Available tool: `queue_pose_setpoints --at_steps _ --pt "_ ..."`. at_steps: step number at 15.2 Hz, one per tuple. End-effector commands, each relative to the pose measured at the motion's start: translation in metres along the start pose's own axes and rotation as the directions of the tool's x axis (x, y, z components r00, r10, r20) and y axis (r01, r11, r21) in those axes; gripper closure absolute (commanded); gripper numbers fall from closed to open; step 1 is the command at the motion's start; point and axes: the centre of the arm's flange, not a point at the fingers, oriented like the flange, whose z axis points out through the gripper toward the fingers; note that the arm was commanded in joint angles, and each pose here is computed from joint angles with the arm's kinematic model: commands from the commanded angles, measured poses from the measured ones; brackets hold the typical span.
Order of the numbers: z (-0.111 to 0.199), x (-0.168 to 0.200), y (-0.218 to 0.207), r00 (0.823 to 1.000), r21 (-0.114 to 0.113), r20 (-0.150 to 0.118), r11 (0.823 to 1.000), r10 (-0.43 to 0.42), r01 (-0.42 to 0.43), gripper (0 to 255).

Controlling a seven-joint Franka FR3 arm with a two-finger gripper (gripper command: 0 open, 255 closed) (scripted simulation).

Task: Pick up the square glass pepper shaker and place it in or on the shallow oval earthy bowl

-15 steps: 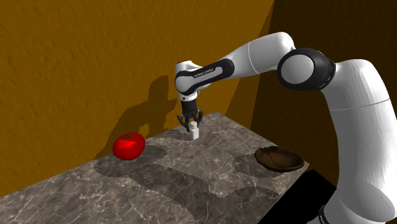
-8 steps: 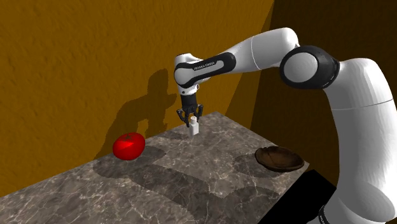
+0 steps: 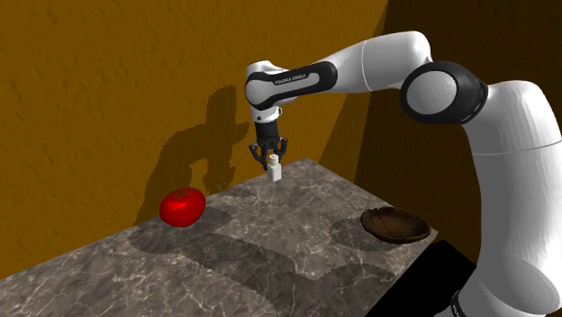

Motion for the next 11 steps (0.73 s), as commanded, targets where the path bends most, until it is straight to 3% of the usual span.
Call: queue_pose_setpoints --at_steps 1,11 --pt "-0.01 -0.002 0.002 1.0 0.0 0.0 1.0 0.0 0.0 255" --pt "-0.062 -0.012 0.003 1.0 0.0 0.0 1.0 0.0 0.0 255"
